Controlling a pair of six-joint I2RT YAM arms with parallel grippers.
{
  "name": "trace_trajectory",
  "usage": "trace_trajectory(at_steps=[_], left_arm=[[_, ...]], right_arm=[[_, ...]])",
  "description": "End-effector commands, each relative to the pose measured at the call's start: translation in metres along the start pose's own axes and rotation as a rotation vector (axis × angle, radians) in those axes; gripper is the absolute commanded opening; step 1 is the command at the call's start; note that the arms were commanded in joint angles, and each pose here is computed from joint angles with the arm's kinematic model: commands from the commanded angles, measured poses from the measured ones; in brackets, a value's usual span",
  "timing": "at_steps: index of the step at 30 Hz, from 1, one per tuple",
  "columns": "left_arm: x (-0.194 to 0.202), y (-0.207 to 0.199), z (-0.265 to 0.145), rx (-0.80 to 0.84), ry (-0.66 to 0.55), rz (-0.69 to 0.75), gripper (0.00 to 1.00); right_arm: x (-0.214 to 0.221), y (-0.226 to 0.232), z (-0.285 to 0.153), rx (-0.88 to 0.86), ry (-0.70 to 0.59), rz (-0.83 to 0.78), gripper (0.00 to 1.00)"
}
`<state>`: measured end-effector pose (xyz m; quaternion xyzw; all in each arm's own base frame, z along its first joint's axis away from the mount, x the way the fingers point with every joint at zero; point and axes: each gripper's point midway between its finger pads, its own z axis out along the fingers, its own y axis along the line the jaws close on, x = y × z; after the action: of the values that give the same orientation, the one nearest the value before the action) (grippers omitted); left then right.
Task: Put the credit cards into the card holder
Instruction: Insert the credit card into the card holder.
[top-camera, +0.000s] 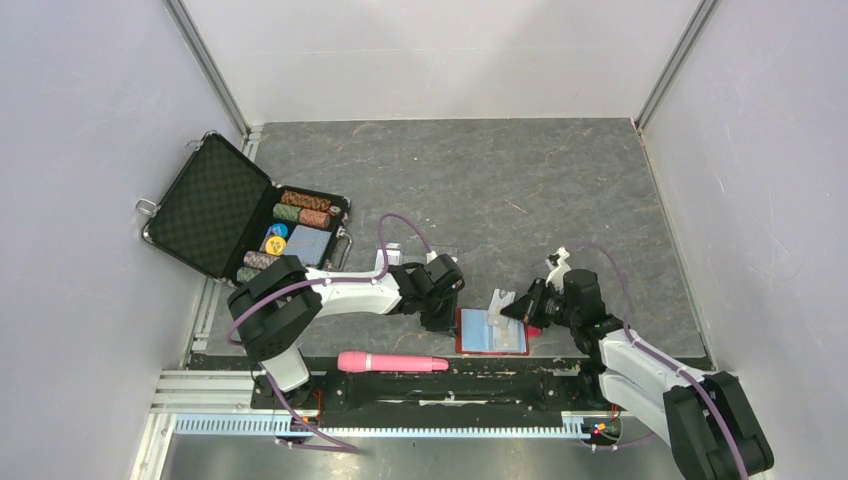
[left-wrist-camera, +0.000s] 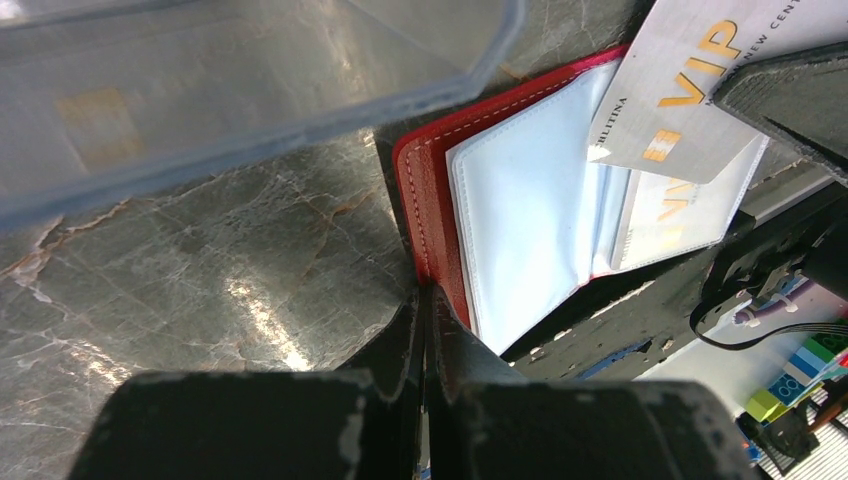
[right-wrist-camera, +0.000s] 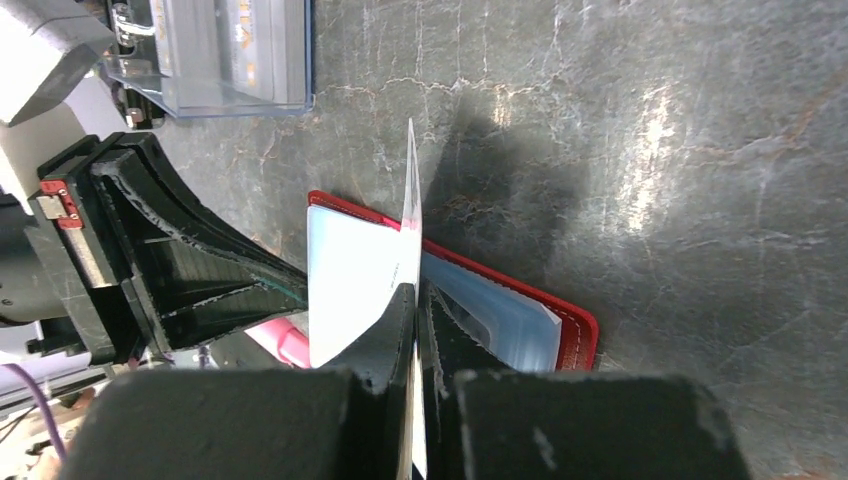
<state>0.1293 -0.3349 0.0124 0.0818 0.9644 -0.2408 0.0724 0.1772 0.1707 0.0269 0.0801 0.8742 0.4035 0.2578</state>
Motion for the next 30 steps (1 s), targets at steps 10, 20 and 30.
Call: trace_trajectory(at_steps=[10, 20, 30], left_arm=[[0.023, 0.038, 0.019, -0.147, 0.054, 0.008, 0.02], [0.023, 0.039, 0.020, -0.151, 0.053, 0.004, 0.02], [0.020, 0.034, 0.019, -0.140, 0.051, 0.012, 0.02]], right_arm=[[0.035, 0.022, -0.011, -0.172, 0.122, 0.070, 0.00], [0.046, 0.005, -0.015, -0.079, 0.179, 0.024, 0.00], [0.050, 0.005, -0.014, -0.069, 0.243, 0.019, 0.00]])
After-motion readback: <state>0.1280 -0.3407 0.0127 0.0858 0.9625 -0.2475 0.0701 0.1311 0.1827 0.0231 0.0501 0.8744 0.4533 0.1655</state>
